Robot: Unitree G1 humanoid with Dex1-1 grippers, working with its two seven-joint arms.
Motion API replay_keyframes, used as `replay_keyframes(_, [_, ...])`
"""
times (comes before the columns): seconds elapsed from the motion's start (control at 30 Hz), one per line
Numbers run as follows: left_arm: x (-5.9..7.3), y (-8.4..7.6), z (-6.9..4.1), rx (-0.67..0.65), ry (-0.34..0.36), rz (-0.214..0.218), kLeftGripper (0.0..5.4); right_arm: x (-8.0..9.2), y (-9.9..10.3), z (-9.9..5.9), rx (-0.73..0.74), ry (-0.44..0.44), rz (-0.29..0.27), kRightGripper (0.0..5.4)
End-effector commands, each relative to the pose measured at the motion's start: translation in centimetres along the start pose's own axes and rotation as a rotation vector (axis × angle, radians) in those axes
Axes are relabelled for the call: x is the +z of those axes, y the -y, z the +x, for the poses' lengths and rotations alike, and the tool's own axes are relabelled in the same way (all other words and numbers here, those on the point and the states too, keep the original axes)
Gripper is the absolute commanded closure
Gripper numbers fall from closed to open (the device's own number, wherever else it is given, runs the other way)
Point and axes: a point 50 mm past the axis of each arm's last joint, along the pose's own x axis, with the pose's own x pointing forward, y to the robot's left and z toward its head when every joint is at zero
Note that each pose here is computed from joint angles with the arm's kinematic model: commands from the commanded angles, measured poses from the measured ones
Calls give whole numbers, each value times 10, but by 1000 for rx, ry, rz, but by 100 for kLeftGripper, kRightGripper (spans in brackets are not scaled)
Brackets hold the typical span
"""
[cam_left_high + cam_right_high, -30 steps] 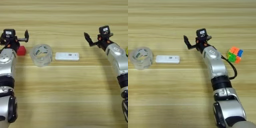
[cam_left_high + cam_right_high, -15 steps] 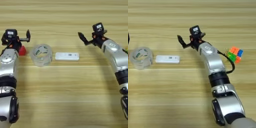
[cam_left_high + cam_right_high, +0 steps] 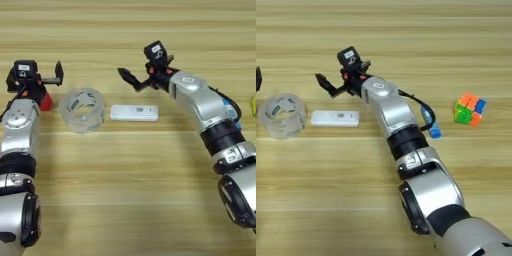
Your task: Move the objects on the table
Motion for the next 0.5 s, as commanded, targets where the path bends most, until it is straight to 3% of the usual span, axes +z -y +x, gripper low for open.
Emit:
replay_keyframes(0.03, [0, 0, 0, 5, 3, -2, 1, -3, -15, 16, 58, -43, -21, 0])
replay_keyframes(0.5, [0, -6, -2, 27, 9, -6, 1, -23, -40, 36, 120, -117, -15, 0])
